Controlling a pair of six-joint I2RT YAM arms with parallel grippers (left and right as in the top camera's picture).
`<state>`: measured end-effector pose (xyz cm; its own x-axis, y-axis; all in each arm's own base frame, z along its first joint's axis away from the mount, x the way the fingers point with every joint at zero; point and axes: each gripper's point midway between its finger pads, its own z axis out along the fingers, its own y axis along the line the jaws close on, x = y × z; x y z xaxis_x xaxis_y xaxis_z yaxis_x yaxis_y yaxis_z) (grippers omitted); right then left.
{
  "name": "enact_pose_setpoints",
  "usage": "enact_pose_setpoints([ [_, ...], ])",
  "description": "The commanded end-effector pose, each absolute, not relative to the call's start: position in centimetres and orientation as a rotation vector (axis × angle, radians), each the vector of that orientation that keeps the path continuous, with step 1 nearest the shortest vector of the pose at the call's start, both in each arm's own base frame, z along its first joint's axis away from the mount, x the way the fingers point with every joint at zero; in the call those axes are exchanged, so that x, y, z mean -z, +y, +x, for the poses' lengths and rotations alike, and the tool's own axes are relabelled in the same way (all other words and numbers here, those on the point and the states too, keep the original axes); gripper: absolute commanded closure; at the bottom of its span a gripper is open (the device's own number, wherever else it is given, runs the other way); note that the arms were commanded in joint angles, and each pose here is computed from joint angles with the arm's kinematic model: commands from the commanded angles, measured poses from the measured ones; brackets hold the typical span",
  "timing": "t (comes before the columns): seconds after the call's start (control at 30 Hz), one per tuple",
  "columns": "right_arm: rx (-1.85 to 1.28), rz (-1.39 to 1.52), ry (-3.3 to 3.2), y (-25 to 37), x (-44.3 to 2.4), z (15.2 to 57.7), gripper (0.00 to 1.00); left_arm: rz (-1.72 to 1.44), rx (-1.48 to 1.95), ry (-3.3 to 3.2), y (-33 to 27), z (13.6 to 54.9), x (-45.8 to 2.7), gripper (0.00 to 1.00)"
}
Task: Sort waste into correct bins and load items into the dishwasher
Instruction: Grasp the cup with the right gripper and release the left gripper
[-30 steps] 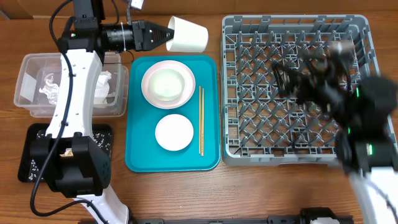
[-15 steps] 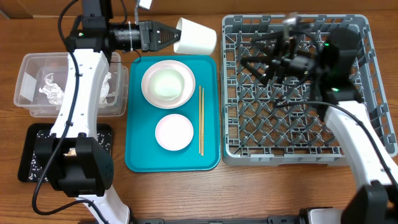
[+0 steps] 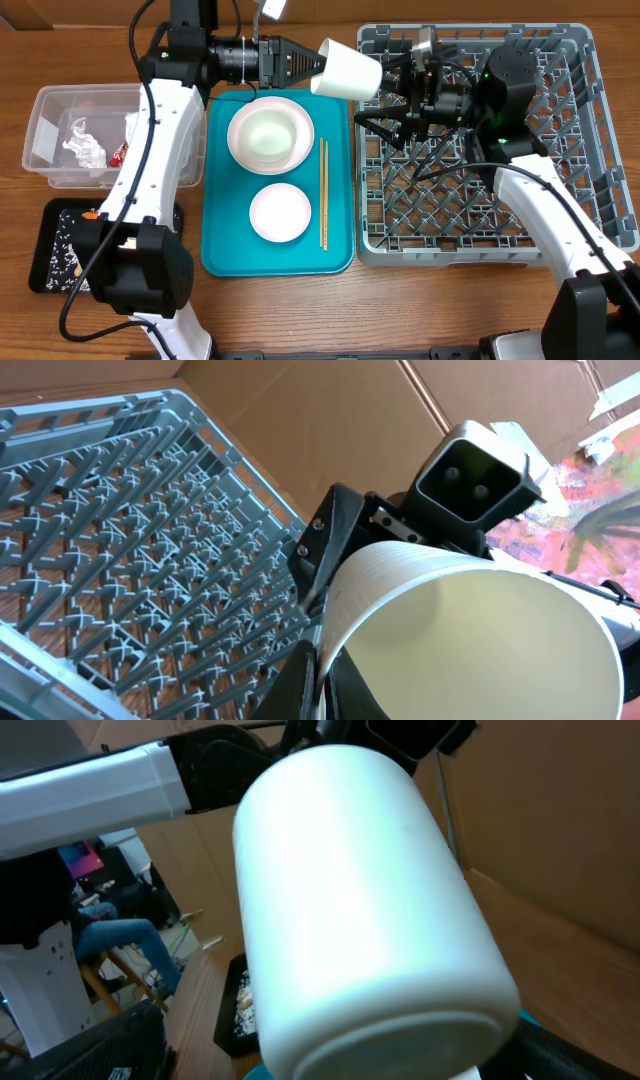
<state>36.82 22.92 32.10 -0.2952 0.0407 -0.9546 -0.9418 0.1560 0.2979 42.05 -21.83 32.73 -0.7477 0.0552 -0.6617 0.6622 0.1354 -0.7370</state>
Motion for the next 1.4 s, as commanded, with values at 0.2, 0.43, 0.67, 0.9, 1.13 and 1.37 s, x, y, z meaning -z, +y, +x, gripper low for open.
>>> enact_pose_setpoints([
  [0.2,-1.276,-1.004,1.356,24.2,-34.7,35.6,0.06,0.71,1.638,1.916,-22.2,41.9,-33.6,0.96],
  [0.43,-1.252,-1.013,1.319,24.7,-35.2,35.5,0.01,0.711,1.639,1.916,-22.2,41.9,-33.6,0.96],
  [0.67,-1.201,-0.949,1.336,24.5,-35.4,36.8,0.0,0.709,1.641,1.918,-22.2,41.9,-33.6,0.96],
  [0.9,-1.194,-0.941,1.338,24.4,-35.4,37.0,0.12,0.709,1.64,1.918,-22.2,41.9,-33.6,0.96],
  [1.13,-1.191,-0.944,1.329,24.4,-35.6,36.9,0.31,0.698,1.611,1.93,-22.1,42.2,-33.3,0.96],
  [1.37,-1.186,-0.949,1.317,24.5,-35.8,36.9,0.41,0.666,1.556,1.964,-22.0,42.9,-32.7,0.88],
])
